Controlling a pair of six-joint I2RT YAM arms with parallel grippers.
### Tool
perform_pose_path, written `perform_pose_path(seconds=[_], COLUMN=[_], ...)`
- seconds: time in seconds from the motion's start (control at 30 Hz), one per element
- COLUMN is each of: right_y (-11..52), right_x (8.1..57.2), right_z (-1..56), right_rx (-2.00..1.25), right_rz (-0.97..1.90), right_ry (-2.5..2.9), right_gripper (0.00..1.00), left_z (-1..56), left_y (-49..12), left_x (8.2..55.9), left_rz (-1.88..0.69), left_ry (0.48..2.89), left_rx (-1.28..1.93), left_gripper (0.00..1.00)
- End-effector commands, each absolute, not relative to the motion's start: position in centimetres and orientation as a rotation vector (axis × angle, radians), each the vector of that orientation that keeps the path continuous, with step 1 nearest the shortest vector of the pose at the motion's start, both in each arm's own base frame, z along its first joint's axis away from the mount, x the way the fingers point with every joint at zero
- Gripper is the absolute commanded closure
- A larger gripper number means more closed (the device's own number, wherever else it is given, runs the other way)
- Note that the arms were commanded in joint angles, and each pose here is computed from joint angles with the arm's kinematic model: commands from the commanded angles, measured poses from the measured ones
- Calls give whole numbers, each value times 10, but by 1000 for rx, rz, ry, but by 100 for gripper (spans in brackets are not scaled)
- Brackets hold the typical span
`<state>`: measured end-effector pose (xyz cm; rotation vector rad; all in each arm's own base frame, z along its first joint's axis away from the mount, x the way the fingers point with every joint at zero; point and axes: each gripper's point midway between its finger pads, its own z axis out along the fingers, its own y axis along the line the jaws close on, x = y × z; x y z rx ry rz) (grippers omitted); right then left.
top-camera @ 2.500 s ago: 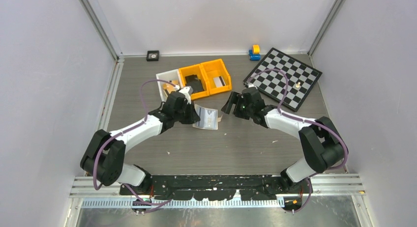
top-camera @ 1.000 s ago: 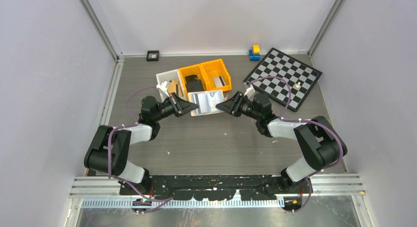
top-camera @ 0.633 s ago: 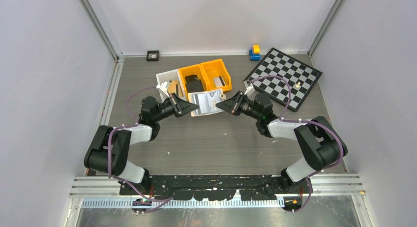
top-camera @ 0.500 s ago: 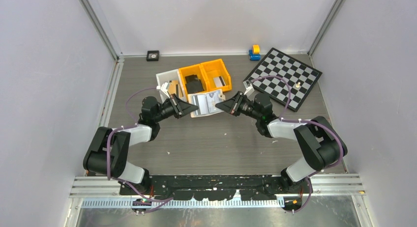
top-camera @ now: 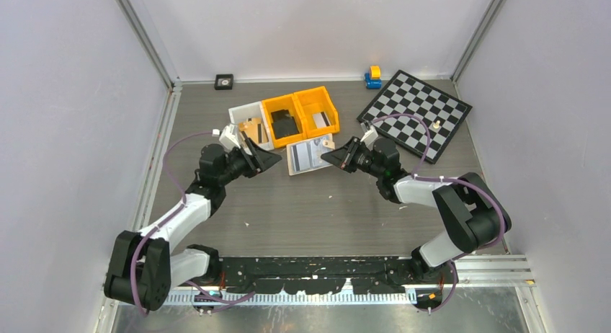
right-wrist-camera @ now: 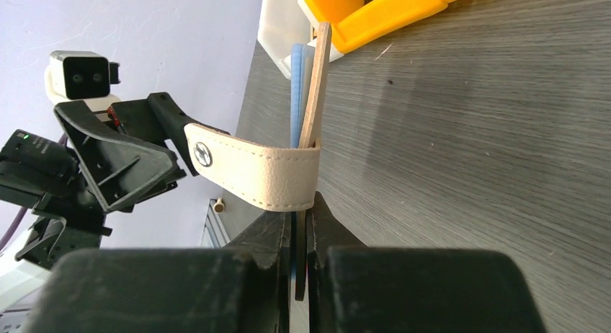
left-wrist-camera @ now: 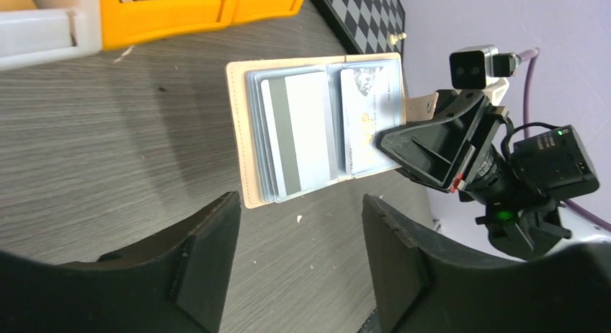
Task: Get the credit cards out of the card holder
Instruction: Remove the credit card from the card holder.
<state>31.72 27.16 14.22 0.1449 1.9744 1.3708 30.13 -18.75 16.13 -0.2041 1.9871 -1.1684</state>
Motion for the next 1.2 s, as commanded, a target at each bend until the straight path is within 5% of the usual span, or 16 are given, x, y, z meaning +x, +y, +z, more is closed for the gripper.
perform_pose_path(seconds=[0.0,0.1,0.33,1.17], right_y=[270,269,274,295], right_x=[324,323,318,292], right_z=[168,170,177,200], right_rx=[97,89,62,-107], right_rz=[1351,1350,1399,1540], right_ry=[1870,1867,1843,1719], right_gripper=[99,100,100,100], left_z=[161,167,185,193], left_y=[-177,-185,-227,-264], left_x=[306,304,293,277], left_rz=[-1093,-1171,-1450,-1650], left_ry=[1957,1918,1840,1765], left_rx=[-228,-195,-12,109], left_gripper=[31,29,53,58])
